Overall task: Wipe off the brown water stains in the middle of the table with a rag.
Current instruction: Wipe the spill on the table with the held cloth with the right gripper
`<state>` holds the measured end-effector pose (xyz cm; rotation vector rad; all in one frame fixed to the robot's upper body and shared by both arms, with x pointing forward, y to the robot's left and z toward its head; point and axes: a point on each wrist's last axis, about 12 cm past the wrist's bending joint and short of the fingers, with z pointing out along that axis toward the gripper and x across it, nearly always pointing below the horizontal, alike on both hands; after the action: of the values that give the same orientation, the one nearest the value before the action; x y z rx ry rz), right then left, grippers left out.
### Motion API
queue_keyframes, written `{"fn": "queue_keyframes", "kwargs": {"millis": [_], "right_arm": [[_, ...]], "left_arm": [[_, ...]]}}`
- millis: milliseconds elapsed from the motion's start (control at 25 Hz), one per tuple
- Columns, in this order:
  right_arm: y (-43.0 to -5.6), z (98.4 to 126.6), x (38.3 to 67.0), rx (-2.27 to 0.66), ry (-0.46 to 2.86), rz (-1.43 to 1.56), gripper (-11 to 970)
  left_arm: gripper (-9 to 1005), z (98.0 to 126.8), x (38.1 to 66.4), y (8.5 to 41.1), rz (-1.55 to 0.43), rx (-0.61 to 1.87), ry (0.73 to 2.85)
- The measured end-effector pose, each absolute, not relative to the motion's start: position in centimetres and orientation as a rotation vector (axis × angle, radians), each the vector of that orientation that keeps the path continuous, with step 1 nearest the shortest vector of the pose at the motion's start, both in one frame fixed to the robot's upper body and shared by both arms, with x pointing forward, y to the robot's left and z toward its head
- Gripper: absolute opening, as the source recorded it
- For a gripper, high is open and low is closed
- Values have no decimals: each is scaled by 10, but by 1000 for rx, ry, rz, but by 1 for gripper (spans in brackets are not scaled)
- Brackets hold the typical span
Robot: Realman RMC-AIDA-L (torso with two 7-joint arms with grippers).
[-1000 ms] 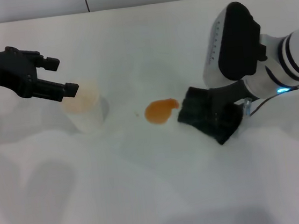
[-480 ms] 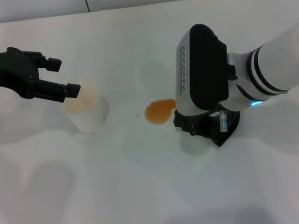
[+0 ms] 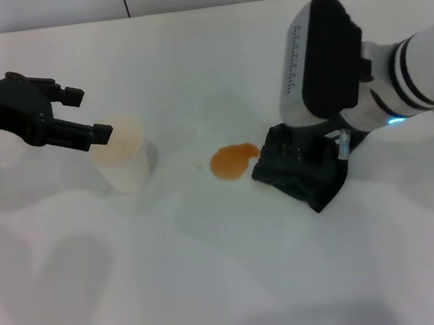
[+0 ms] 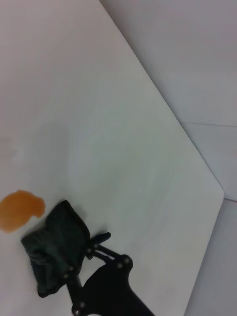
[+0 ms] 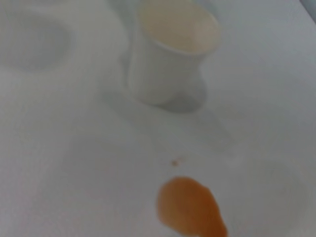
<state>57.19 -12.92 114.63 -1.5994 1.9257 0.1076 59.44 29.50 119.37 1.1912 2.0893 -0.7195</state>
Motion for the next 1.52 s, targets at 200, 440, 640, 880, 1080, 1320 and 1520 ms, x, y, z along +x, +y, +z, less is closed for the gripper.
{"fn": "queue_keyframes", "kwargs": {"millis": [200,440,640,880,1080,1320,1520], "right_arm": [[-140,1142,577,-1568,1995,111,206],[-140,1143,572,-1611,2016,131,221],[-137,1144,570,-1633,2004,133,286],[-133,1142,568,-1662,1988,122,415],[-135,1139,571,-1648,1994,114,523],[-139,1135,575,-1633,2016,106,717],[-141,1131,576,-1630,2030,105,712]], "left_arm": [[891,1195,595,294,-719,1196,2084],[890,1196,597,291,-719,1201,2080],[890,1196,597,291,-718,1200,2082],[890,1196,597,291,-715,1199,2084],[890,1196,598,291,-710,1197,2085],[890,1196,598,291,-708,1196,2086],[892,1196,598,291,-706,1196,2086]]}}
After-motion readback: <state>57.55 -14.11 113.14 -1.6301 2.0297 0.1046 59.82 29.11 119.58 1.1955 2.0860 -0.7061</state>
